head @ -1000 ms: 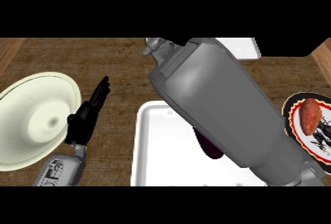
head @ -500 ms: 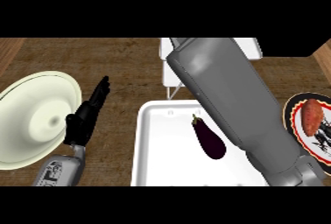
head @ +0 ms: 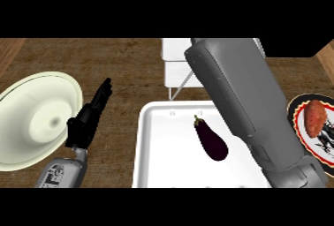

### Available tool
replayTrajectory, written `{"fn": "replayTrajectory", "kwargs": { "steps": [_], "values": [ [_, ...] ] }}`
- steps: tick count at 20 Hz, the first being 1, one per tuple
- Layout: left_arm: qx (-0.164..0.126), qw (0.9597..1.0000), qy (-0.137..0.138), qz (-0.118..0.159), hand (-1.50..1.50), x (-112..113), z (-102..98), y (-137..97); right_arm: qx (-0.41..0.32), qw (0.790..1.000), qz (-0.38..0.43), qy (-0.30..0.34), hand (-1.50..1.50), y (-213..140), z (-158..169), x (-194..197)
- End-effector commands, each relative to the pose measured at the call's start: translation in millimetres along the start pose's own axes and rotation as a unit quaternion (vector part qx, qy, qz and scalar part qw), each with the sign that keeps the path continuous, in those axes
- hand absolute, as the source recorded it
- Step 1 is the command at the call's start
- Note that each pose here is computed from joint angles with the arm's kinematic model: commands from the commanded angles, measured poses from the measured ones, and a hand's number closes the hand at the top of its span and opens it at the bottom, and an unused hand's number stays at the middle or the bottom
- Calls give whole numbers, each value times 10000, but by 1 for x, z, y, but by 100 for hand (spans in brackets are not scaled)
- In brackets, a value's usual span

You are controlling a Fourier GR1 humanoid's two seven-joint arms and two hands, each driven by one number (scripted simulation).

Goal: Pick the can from the tray and place it in the tiered shelf

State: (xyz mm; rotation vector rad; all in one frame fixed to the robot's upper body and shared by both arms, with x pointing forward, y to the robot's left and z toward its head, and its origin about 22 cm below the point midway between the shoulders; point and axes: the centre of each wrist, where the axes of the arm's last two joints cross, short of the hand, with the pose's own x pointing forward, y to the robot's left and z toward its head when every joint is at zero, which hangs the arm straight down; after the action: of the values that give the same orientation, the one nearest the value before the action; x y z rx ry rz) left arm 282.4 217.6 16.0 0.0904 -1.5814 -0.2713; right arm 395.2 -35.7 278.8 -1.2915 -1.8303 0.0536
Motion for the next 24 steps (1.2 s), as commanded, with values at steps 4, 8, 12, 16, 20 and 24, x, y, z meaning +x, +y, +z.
{"fn": "replayTrajectory", "kwargs": {
  "steps": [4, 8, 12, 16, 20, 24],
  "values": [
    [67, 9999, 94, -24, 0, -3, 9, 17, 54, 9994, -321, 92, 150, 4, -16, -36],
    [151, 9999, 32, -77, 0, -9, 3, 3, -436, 9881, 1174, 891, -150, 25, -11, -64],
    [156, 9999, 47, 3, 0, -3, 6, 15, -442, 9873, 1131, 1029, -150, 17, 3, -65],
    [152, 9998, 92, -4, 0, 1, -9, 7, -588, 9901, 552, 1153, -150, -4, -7, -68],
    [73, 10000, 61, 15, 0, -1, 3, 7, -545, 9915, -176, 1166, -150, -20, -16, -44],
    [134, 9999, -7, -74, 0, -10, 6, 2, -280, 9912, -342, 1244, -150, -27, -26, -47]
  ]
}}
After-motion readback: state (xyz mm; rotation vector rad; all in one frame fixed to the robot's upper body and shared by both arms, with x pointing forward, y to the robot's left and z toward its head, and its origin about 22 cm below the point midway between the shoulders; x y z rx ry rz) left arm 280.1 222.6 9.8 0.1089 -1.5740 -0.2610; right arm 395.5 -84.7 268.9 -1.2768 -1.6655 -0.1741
